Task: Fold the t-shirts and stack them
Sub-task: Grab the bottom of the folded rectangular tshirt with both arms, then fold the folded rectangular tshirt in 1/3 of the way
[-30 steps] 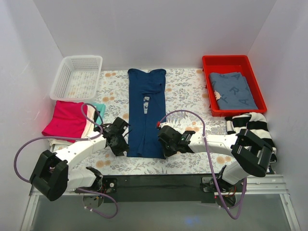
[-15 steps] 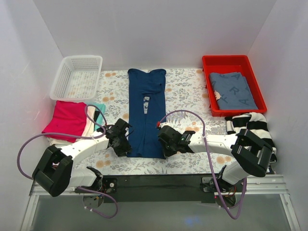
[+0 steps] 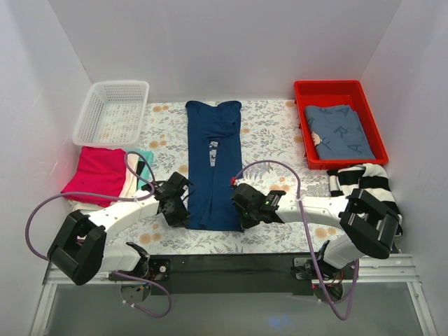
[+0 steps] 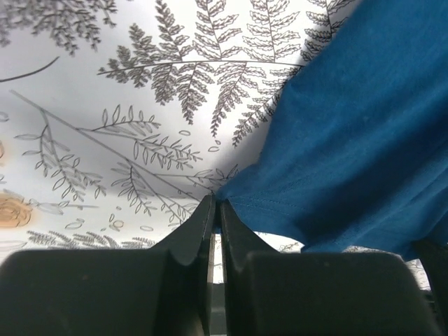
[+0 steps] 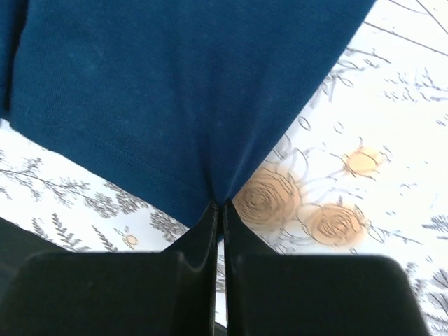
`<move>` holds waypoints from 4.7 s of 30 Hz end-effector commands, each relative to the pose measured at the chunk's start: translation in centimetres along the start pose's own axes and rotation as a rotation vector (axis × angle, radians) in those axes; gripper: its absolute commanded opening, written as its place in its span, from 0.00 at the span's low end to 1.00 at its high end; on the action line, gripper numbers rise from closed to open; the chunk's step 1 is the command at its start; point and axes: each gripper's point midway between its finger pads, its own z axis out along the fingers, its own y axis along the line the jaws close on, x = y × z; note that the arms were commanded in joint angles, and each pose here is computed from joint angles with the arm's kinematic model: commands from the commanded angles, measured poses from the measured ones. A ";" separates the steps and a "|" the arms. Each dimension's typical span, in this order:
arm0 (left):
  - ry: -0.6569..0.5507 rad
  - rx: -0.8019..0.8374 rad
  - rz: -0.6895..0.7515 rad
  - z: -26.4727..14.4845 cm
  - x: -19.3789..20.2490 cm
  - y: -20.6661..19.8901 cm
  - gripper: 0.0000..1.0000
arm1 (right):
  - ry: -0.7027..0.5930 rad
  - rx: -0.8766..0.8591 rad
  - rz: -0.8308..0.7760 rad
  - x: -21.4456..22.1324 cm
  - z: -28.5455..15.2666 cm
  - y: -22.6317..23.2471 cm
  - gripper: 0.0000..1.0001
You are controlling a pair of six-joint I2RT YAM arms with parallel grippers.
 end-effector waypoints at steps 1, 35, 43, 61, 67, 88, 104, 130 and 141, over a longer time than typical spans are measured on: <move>-0.088 -0.014 -0.025 -2.1 -1.6 0.1 0.00 | 0.056 0.113 -0.014 2.3 -1.5 -3.0 0.01; -0.550 -0.084 0.103 -3.7 -26.0 -16.1 0.00 | -0.360 0.257 -0.016 -28.6 -1.8 -9.7 0.01; -0.528 -0.085 0.085 -0.3 -31.7 -16.5 0.00 | -0.322 0.217 0.032 -31.8 2.4 -12.4 0.01; -0.734 0.071 0.086 -7.0 -38.8 -19.6 0.41 | -0.459 0.213 0.166 -39.1 -0.2 -19.6 0.38; -0.521 0.149 0.113 -4.7 -32.5 -18.3 0.35 | -0.337 0.152 0.165 -33.5 0.3 -17.5 0.32; -0.313 0.130 0.153 3.3 -28.4 -17.3 0.30 | -0.289 -0.081 0.131 -33.7 4.8 -10.4 0.27; -0.526 0.115 0.102 3.8 -34.2 -18.8 0.28 | -0.346 -0.051 0.125 -36.3 5.9 -11.0 0.25; -0.373 0.283 0.207 -0.8 -28.6 -18.6 0.40 | -0.285 -0.008 0.048 -27.4 -2.1 -11.1 0.48; -0.316 0.400 0.151 -2.2 -20.9 -14.2 0.51 | -0.251 -0.178 0.054 -20.7 -1.1 -8.6 0.49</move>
